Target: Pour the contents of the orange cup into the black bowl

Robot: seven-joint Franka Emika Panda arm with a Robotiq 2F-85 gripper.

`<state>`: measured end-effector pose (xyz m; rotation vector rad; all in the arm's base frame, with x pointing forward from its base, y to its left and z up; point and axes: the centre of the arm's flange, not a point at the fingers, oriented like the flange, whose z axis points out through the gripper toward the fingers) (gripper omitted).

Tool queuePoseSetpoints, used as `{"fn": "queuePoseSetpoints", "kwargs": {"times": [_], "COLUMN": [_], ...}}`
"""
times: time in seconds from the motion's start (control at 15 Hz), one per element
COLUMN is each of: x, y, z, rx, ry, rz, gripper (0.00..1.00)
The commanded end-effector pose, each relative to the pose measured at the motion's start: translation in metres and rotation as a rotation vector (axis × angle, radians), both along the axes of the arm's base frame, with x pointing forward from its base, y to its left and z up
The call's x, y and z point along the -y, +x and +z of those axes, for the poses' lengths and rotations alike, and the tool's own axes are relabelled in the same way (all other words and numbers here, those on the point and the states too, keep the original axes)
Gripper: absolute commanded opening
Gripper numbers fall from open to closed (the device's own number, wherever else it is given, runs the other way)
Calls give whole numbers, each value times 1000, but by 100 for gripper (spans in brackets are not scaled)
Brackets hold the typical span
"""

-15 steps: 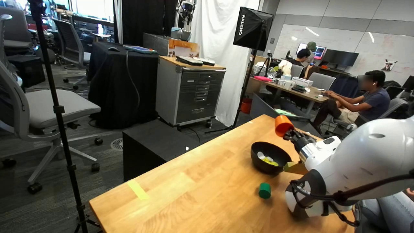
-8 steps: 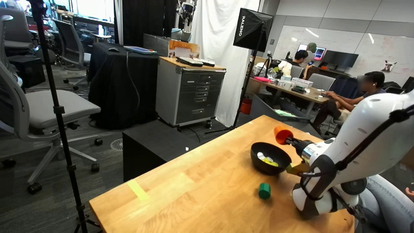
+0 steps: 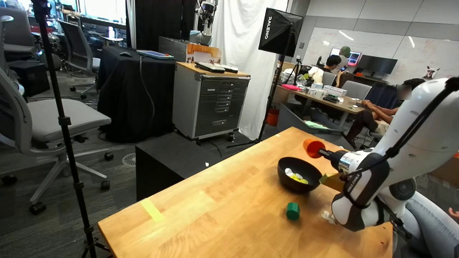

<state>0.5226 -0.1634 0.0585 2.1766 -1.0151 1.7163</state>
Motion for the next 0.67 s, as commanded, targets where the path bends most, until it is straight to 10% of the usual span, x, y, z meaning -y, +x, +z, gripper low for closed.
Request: {"fn": "queuePoseSetpoints", "kwargs": {"times": [0.0,0.6], "x": [17,73], "y": [-9,-10], "z": [50,123], "rx": [2,-154], "ry": [135,421], "rz": [9,77], "gripper": [1,1]}}
